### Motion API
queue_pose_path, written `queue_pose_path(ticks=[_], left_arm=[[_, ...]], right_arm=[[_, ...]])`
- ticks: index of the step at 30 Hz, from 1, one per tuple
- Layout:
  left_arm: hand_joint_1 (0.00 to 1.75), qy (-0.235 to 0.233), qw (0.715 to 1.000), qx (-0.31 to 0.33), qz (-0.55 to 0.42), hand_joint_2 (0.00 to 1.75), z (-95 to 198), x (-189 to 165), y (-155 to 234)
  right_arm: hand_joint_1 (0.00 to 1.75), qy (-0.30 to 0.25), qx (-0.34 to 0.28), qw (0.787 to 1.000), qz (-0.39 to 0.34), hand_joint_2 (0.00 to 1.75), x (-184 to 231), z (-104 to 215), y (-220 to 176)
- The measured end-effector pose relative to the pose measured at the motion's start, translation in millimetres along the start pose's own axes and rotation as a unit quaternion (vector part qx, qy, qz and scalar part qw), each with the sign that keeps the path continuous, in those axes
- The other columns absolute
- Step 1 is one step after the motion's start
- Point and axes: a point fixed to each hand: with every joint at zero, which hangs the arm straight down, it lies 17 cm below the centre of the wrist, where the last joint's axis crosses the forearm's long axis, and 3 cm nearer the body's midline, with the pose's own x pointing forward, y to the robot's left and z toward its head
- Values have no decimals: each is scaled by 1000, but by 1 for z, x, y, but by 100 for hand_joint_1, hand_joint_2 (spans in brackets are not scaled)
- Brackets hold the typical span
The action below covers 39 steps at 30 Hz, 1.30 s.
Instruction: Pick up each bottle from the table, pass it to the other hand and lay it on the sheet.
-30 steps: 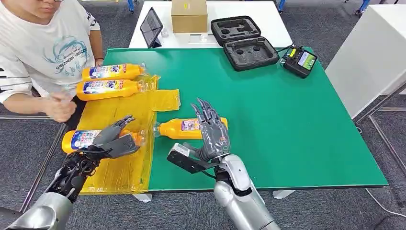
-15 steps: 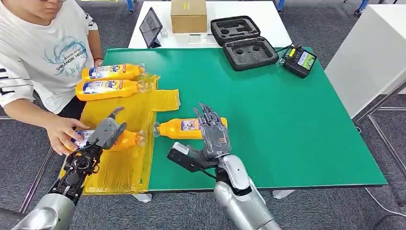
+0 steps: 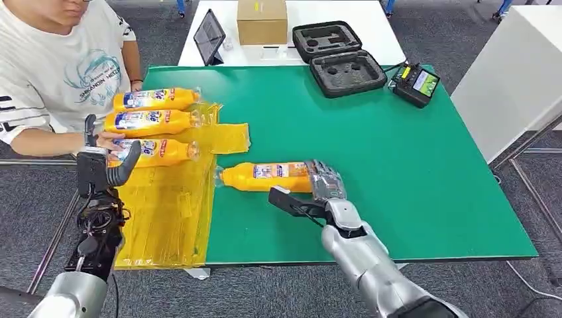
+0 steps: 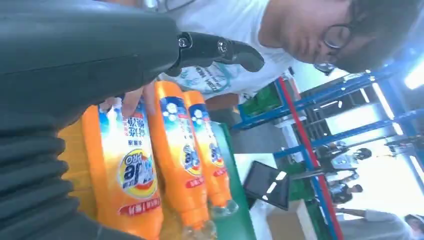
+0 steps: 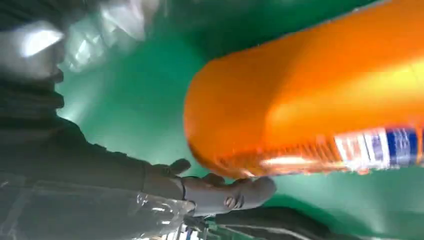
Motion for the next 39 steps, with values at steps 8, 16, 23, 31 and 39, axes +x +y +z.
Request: queue_pose_path(ticks=[8,16,23,31,39], left_arm=[[0,-21,1000,7,12,175,-5,19,-4],[0,-35,999,4,25,175,-3,33,-11],[0,-36,999,12,29,175,4,35,-6],[0,-35,999,7,37,175,9,35,-5],[0,-33,998,1,46,175,11,35,-9]], right_arm=[[0,15,28,999,22,175,-15,-6,5],[0,-22,46,998,33,175,-6,-13,4],[0,-61,25,997,29,175,17,-20,-11],[0,-85,36,996,7,175,38,-21,-14],[0,-89,96,991,-30,175,47,-19,3]])
